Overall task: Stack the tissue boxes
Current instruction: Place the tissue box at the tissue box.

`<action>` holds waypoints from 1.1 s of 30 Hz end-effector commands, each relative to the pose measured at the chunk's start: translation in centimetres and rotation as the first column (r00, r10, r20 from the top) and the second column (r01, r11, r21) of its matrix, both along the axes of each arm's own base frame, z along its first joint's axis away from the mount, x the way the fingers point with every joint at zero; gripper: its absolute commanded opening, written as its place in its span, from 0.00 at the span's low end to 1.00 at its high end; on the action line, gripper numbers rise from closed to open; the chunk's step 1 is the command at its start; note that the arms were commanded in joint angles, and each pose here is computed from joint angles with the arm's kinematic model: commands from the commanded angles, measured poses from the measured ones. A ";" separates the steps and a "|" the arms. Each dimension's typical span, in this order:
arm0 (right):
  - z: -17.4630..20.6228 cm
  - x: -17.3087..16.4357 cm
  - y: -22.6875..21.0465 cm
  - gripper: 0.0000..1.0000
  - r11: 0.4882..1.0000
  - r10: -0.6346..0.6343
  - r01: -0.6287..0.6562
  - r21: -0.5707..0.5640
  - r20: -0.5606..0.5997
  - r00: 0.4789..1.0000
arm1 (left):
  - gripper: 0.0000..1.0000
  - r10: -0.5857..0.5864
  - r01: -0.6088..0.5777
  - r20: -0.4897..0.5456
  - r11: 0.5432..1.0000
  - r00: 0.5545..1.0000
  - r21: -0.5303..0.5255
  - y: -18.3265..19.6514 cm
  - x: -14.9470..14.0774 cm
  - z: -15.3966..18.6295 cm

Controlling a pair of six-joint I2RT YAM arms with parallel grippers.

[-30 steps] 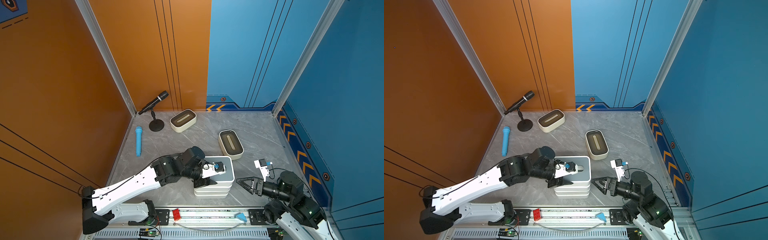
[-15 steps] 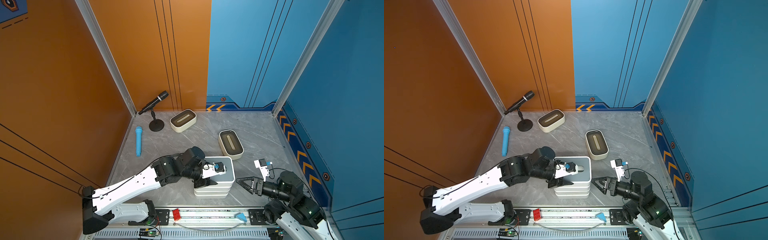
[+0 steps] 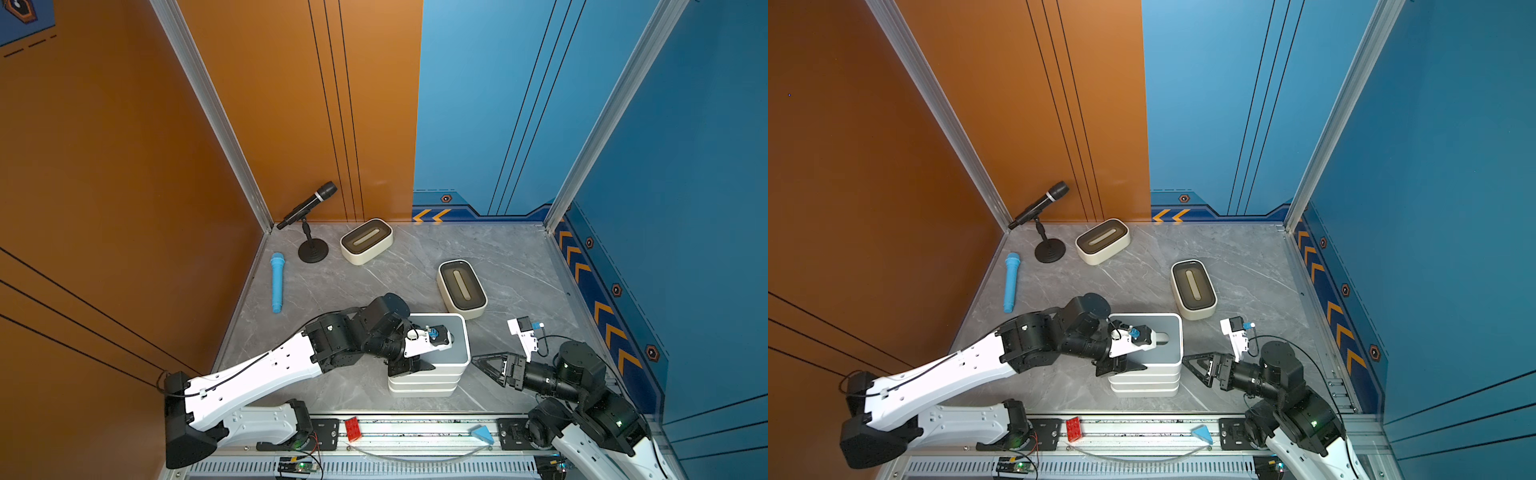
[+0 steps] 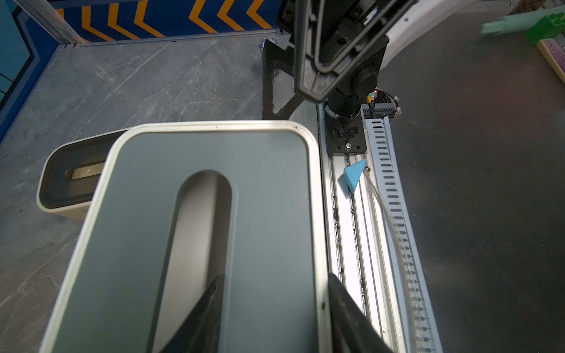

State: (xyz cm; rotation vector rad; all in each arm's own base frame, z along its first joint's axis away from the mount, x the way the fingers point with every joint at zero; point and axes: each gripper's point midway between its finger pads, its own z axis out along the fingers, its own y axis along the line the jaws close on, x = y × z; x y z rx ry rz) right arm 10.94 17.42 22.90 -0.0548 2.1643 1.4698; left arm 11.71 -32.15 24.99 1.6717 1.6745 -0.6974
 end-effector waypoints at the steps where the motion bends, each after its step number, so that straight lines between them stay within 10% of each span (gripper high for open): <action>1: 0.0 0.3 0.2 1.00 1.000 0.006 -0.006 0.009 0.001 1.000 | 0.42 -0.043 0.043 -0.001 0.999 0.999 -0.034 -0.5 -0.6 0.7; 33: -0.2 0.4 0.3 1.00 1.000 0.007 -0.007 0.001 -0.001 1.000 | 0.53 -0.041 0.041 0.011 0.999 0.999 -0.025 -0.2 -0.6 0.4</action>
